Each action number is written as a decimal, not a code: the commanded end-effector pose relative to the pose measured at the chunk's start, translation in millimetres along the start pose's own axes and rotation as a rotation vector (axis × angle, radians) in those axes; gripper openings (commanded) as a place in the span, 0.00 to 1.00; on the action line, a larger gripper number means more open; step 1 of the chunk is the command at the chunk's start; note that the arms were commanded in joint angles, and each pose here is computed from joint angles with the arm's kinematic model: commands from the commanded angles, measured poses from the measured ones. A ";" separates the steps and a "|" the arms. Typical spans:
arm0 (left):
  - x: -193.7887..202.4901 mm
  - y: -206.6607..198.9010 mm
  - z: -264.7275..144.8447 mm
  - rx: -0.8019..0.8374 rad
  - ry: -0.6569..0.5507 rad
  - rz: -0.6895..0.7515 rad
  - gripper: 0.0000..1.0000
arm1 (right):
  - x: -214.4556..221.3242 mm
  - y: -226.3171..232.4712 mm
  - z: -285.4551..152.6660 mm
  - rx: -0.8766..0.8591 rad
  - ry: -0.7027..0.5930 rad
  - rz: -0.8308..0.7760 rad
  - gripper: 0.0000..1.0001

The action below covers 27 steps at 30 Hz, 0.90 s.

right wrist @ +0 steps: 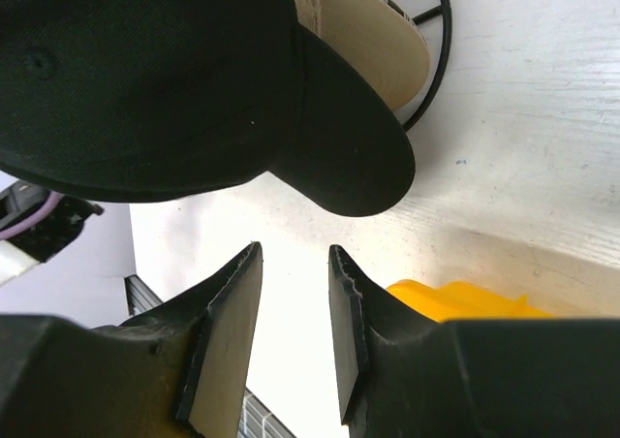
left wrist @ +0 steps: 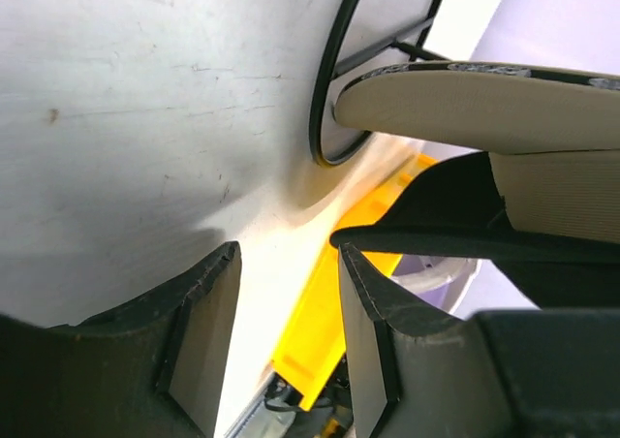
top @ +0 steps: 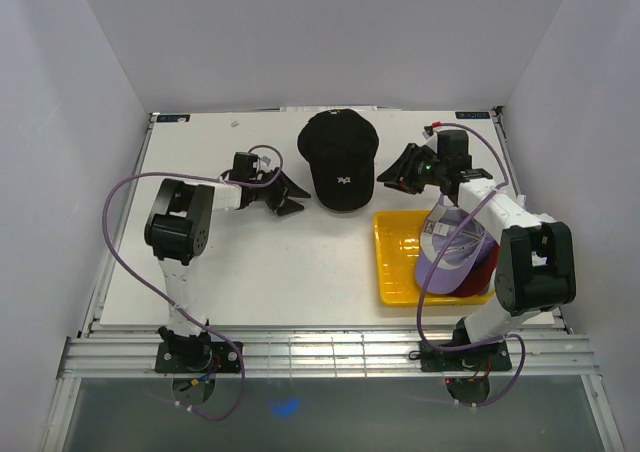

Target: Stack the hats

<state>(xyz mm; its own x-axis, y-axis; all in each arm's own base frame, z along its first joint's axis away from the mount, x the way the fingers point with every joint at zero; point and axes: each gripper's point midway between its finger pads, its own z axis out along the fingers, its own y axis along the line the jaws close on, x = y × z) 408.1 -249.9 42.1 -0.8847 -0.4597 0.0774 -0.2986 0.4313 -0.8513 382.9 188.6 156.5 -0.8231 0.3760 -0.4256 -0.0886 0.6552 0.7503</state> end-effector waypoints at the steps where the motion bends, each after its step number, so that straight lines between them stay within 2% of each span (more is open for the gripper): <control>1: -12.1 -40.9 -38.7 -0.013 -0.092 0.126 0.55 | -24.9 27.8 -16.4 -0.021 -0.065 -0.087 0.40; 9: -9.0 -80.4 -94.7 -0.057 -0.250 0.286 0.56 | -41.7 66.4 -68.1 -0.019 -0.164 -0.161 0.41; 12: 3.4 -114.7 -118.4 -0.022 -0.314 0.381 0.57 | -48.0 92.8 -99.9 -0.068 -0.221 -0.177 0.42; 15: 36.9 -146.3 -118.3 -0.017 -0.304 0.512 0.58 | -54.5 128.9 -139.6 -0.148 -0.284 -0.197 0.45; 16: 55.1 -169.6 -112.2 -0.003 -0.311 0.578 0.59 | -55.3 138.6 -150.1 -0.173 -0.297 -0.198 0.46; 19: 99.3 -198.3 -94.2 0.011 -0.283 0.682 0.59 | -54.7 177.7 -193.3 -0.270 -0.353 -0.226 0.47; 24: 156.8 -216.3 -59.0 0.041 -0.244 0.786 0.59 | -44.2 230.6 -262.4 -0.380 -0.463 -0.286 0.50; 27: 213.4 -228.4 -32.0 0.078 -0.193 0.881 0.59 | -36.2 250.2 -289.1 -0.427 -0.506 -0.294 0.50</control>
<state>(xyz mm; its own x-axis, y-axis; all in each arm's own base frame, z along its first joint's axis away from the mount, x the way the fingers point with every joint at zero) 282.8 -398.5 268.1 -0.7602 -0.1338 -0.6357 0.4459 0.6042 -0.6604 252.8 148.2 481.4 -0.3860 0.5238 -0.7593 -0.5319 0.5462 0.6471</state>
